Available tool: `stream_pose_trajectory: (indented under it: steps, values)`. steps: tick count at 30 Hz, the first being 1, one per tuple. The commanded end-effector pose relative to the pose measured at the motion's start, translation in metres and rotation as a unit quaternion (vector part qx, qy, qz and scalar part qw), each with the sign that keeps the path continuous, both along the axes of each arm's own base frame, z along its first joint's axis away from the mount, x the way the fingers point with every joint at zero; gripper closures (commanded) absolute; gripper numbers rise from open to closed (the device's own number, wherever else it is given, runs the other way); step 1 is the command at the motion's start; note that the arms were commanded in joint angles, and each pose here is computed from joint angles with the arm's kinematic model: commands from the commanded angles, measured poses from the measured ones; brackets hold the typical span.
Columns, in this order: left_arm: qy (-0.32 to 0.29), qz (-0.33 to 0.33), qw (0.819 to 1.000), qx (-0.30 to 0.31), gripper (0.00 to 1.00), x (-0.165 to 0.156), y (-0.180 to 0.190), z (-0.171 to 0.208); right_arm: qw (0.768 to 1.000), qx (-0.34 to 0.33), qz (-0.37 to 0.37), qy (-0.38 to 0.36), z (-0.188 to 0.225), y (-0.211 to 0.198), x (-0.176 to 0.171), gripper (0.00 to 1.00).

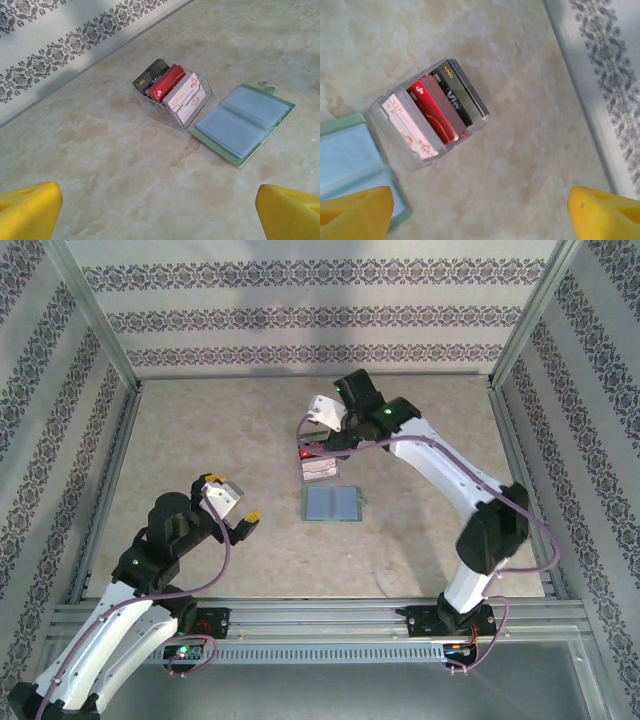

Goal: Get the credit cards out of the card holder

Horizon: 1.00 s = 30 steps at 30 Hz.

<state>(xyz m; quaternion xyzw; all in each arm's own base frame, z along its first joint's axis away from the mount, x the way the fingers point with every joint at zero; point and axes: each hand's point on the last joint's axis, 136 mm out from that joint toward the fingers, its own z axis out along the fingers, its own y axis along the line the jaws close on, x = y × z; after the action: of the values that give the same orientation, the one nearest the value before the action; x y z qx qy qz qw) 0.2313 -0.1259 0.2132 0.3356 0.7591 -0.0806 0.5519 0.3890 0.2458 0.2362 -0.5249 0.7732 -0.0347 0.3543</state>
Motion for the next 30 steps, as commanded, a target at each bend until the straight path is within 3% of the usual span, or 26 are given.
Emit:
stream_pose_trajectory:
  steps: [1, 7, 14, 22, 30]
  values:
    - [-0.006, 0.014, 1.0, -0.019, 0.0, 0.0, 0.004, 0.011, 0.992, 0.1, -0.078, -0.03, 0.031, -0.013, -0.008, 0.08]
    - [-0.013, 0.026, 0.999, -0.026, 0.0, 0.0, 0.008, 0.016, 0.973, 0.168, -0.157, -0.012, 0.024, -0.053, -0.043, 0.02]
    - [-0.026, 0.054, 0.998, -0.033, 0.0, 0.003, 0.017, 0.023, 0.932, 0.268, -0.243, 0.003, 0.009, -0.105, -0.075, 0.02]
    - [-0.048, 0.144, 0.988, -0.021, 0.0, 0.012, 0.047, 0.028, 0.854, 0.375, -0.361, -0.002, -0.019, -0.174, -0.09, 0.02]
    - [-0.049, 0.159, 0.986, -0.009, 0.0, 0.014, 0.053, 0.024, 0.826, 0.364, -0.428, -0.047, -0.056, -0.218, -0.081, 0.02]
